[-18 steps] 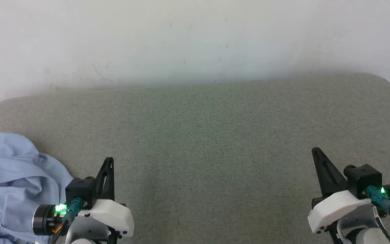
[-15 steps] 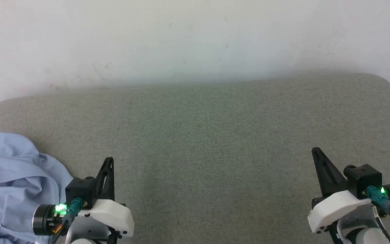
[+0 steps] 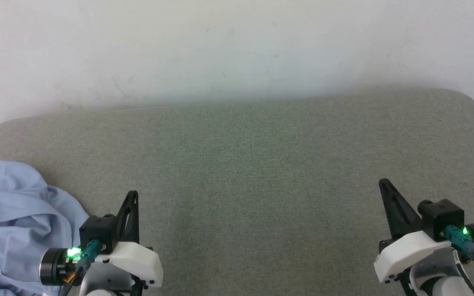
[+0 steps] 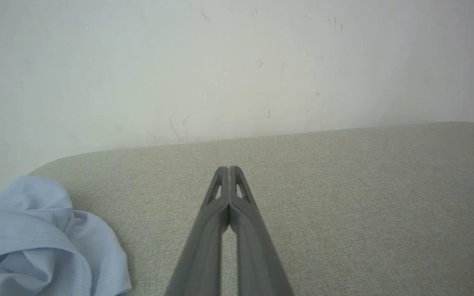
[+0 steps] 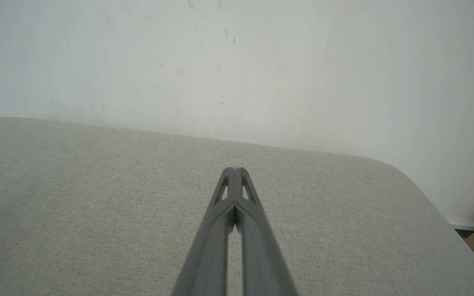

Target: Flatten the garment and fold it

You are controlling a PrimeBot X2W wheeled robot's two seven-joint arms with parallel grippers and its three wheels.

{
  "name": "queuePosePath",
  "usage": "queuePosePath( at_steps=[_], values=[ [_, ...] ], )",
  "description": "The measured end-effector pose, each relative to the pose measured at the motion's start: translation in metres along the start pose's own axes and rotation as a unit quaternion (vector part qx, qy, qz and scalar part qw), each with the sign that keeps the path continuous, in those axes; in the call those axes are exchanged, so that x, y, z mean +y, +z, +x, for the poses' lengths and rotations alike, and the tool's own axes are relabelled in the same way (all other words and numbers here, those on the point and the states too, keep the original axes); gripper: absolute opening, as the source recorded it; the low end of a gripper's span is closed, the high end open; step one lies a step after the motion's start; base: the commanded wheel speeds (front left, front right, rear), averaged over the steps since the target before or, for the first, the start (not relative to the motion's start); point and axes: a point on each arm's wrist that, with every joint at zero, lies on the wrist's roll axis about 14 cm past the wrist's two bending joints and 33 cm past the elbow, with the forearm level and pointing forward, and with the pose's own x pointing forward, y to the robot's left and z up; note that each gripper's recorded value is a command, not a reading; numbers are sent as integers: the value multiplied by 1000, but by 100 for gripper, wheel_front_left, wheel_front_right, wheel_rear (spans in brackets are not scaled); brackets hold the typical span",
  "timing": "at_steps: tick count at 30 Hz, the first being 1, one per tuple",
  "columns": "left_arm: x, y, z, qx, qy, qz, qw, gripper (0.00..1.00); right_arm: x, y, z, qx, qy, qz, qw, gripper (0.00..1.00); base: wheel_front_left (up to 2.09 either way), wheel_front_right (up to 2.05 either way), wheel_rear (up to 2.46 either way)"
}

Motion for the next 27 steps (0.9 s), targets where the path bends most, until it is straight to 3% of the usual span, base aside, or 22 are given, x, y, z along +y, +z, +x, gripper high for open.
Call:
queuePosePath(
  at_steps=[3, 4, 27],
  values=[
    [0, 0, 0, 0, 0, 0, 1000, 0, 0, 0, 0, 0, 0, 0, 1000, 0, 0, 0, 0],
    [0, 0, 0, 0, 0, 0, 1000, 100, 0, 0, 0, 0, 0, 0, 1000, 100, 0, 0, 0],
    [-5, 3, -2, -14, -6, -22, 1000, 100, -2, 2, 1, -14, -2, 16, 1000, 100, 0, 0, 0]
  ],
)
